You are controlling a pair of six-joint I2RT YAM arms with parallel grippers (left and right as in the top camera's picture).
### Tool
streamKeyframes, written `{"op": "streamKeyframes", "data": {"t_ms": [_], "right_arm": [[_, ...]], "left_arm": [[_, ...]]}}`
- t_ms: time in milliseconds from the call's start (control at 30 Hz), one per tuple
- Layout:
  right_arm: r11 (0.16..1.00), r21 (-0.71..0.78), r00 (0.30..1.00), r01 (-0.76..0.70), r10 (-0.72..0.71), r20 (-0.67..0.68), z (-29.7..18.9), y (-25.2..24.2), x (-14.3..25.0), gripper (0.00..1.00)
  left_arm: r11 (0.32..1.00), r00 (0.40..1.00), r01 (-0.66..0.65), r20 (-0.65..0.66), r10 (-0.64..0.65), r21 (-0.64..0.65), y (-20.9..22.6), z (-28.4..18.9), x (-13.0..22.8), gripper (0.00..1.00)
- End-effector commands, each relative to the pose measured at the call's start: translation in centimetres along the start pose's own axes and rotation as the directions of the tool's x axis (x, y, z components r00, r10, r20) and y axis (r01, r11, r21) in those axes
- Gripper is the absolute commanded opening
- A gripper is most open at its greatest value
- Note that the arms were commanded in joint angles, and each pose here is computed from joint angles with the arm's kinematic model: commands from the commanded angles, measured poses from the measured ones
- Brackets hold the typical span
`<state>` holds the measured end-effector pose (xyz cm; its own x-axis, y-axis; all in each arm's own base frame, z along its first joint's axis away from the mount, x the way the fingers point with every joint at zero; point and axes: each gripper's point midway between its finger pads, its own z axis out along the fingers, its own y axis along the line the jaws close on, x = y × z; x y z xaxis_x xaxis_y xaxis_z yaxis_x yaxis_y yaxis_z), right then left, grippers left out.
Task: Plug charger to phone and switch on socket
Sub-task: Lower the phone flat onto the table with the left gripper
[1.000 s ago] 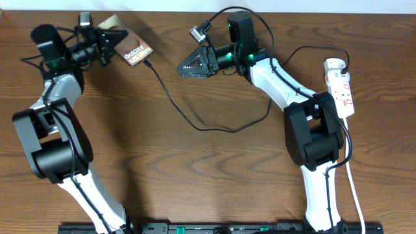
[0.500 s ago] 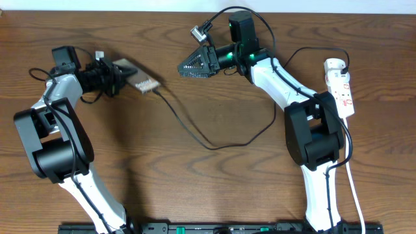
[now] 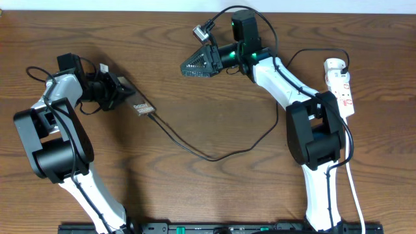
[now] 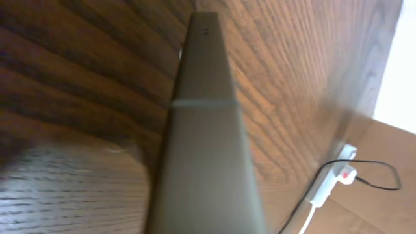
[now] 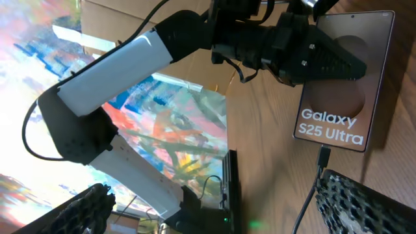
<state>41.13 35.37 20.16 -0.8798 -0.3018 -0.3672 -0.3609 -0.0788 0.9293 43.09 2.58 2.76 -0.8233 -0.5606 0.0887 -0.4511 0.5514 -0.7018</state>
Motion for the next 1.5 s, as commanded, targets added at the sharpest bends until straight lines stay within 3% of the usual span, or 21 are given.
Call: {"op": "streamKeyframes", "data": {"t_ms": [0, 267, 1067, 1267, 1467], "right_arm": [[0.999, -0.024, 1.000, 0.020, -0.021, -0.014, -0.4, 0.7, 0.0, 0.99], [0.999, -0.028, 0.999, 0.035, -0.035, -0.022, 0.0, 0.8, 0.2, 0.99], [0.999, -0.031, 0.999, 0.035, -0.036, -0.029, 0.4, 0.9, 0.3, 0.99], [0.999, -0.032, 0.999, 0.035, -0.036, -0.032, 0.6, 0.9, 0.4, 0.99], [0.999, -0.032, 0.999, 0.035, -0.036, -0.032, 0.6, 0.9, 0.4, 0.99]], "left_arm": [[0.996, 0.996, -0.084, 0.021, 0.084, -0.008, -0.6, -0.6, -0.4, 0.07], [0.994, 0.998, -0.056, 0.010, 0.057, -0.094, 1.1, -0.7, 0.0, 0.07], [0.991, 1.000, -0.022, -0.018, 0.020, -0.133, 1.9, -0.8, 0.9, 0.08], [0.991, 1.000, -0.022, -0.018, 0.020, -0.133, 1.9, -0.8, 0.9, 0.22], [0.991, 1.000, -0.022, -0.018, 0.020, -0.133, 1.9, -0.8, 0.9, 0.28]]}}
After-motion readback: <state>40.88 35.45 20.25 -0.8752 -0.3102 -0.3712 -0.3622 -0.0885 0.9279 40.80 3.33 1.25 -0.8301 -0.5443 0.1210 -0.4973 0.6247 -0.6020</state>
